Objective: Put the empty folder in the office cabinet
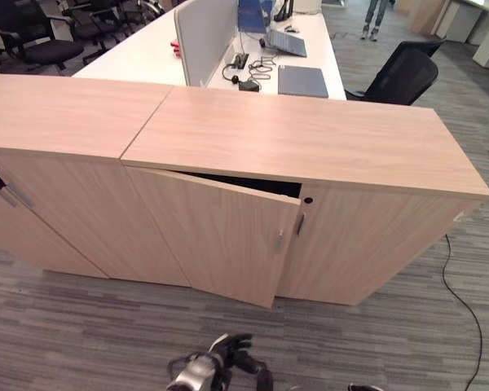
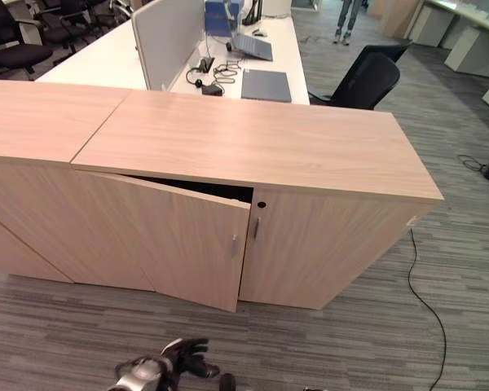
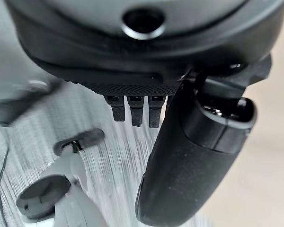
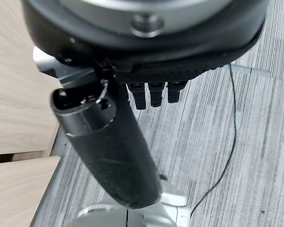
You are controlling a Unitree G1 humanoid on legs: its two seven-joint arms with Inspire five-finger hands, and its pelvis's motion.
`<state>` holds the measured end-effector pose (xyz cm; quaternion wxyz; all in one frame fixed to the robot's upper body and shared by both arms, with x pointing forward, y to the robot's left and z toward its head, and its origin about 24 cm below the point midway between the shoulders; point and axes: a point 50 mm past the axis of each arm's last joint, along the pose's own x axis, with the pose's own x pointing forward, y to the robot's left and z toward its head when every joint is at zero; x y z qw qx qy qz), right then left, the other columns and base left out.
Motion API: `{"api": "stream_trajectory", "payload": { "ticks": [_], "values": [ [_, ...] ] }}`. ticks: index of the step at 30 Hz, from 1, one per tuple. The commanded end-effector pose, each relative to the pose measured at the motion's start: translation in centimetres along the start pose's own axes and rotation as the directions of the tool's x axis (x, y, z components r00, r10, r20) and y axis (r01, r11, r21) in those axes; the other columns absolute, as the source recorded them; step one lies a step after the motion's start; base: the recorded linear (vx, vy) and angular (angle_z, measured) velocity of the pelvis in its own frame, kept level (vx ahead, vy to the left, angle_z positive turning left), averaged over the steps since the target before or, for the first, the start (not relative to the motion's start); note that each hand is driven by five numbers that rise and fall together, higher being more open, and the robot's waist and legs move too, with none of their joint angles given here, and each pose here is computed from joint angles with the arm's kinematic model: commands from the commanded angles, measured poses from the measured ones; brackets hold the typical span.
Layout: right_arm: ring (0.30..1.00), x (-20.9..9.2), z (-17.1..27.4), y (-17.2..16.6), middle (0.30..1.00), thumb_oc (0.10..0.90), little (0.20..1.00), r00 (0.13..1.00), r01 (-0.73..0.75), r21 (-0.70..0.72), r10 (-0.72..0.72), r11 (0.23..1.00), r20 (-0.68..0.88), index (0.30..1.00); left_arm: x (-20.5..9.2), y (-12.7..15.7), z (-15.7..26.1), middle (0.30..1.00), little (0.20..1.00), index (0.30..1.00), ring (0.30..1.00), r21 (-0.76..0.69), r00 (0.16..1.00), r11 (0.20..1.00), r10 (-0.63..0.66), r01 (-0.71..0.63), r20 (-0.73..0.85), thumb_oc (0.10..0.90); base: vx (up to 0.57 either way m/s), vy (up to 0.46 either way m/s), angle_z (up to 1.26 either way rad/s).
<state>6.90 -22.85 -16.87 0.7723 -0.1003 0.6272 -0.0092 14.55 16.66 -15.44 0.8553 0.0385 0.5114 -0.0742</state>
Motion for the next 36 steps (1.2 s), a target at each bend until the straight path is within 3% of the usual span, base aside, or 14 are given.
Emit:
{"api": "stream_trajectory", "payload": {
  "ticks": [1,4,7,10,15,18,22,29,31,36],
  "values": [
    [0.900,-0.1,-0.4,-1.3,0.900,0.800,0.900,0.999,0.040,-0.008,-0.040,0.999,-0.006,0.900,0.1,2.2,2.7,0.900,0.900,0.900,0.900,0.006,0.988,0.992,0.124,-0.125,0.093,0.800,0.13,0.168,0.08],
    [0.900,-0.1,-0.7,-1.1,0.900,0.800,0.900,0.999,0.036,-0.007,-0.036,0.999,-0.012,0.900,-0.3,3.3,1.1,0.900,0.900,0.900,0.900,0.054,0.982,0.982,0.180,-0.182,0.050,0.800,0.09,0.091,-0.02],
    [0.900,-0.1,-0.7,-0.7,0.900,0.800,0.900,0.999,0.037,0.031,-0.037,0.999,0.004,0.900,-0.9,4.2,-0.8,0.900,0.900,0.900,0.900,0.223,0.961,0.935,0.273,-0.276,0.043,0.800,0.09,0.075,-0.03],
    [0.900,-0.1,-0.9,-0.5,0.900,0.800,0.900,0.999,0.044,0.064,-0.045,0.997,0.015,0.900,-1.2,4.1,-1.8,0.900,0.900,0.900,0.900,0.249,0.957,0.924,0.287,-0.290,0.047,0.800,0.04,0.032,0.04],
    [0.900,-0.2,-1.3,-0.5,0.900,0.800,0.900,0.999,0.050,0.068,-0.051,0.996,0.005,0.900,-1.7,3.9,-4.3,0.900,0.900,0.900,0.900,0.162,0.958,0.948,0.284,-0.275,-0.038,0.800,0.02,0.019,0.08],
    [0.900,-0.2,-1.8,-0.5,0.900,0.800,0.900,0.999,0.032,0.046,-0.031,0.998,-0.014,0.900,-2.2,3.5,-6.8,0.900,0.900,0.900,0.900,-0.147,0.970,0.965,0.198,-0.219,-0.145,0.800,0.01,0.007,-0.02],
    [0.900,-0.2,-1.6,-0.3,0.900,0.800,0.900,1.000,0.011,0.046,-0.011,0.999,-0.015,0.900,-2.2,3.5,-6.8,0.900,0.900,0.900,0.900,-0.233,0.974,0.950,0.179,-0.209,-0.142,0.800,0.03,0.009,-0.09],
    [0.900,-0.1,-1.2,0.6,0.900,0.800,0.900,1.000,0.001,0.025,-0.001,1.000,-0.009,0.900,-1.7,3.1,-5.2,0.900,0.900,0.900,0.900,-0.099,0.981,0.979,0.170,-0.179,-0.094,0.800,0.02,0.003,-0.07],
    [0.900,-0.1,-1.2,0.8,0.900,0.800,0.900,1.000,0.000,0.010,0.000,1.000,-0.009,0.900,-1.4,2.5,-4.5,0.900,0.900,0.900,0.900,0.024,0.987,0.990,0.142,-0.141,-0.070,0.800,0.00,0.000,0.00],
    [0.900,-0.1,-1.5,0.8,0.900,0.800,0.900,1.000,-0.002,0.003,0.002,1.000,-0.015,0.900,-1.2,2.1,-4.1,0.900,0.900,0.900,0.900,0.062,0.991,0.991,0.125,-0.122,-0.054,0.800,0.00,0.000,0.00]
  ]
}}
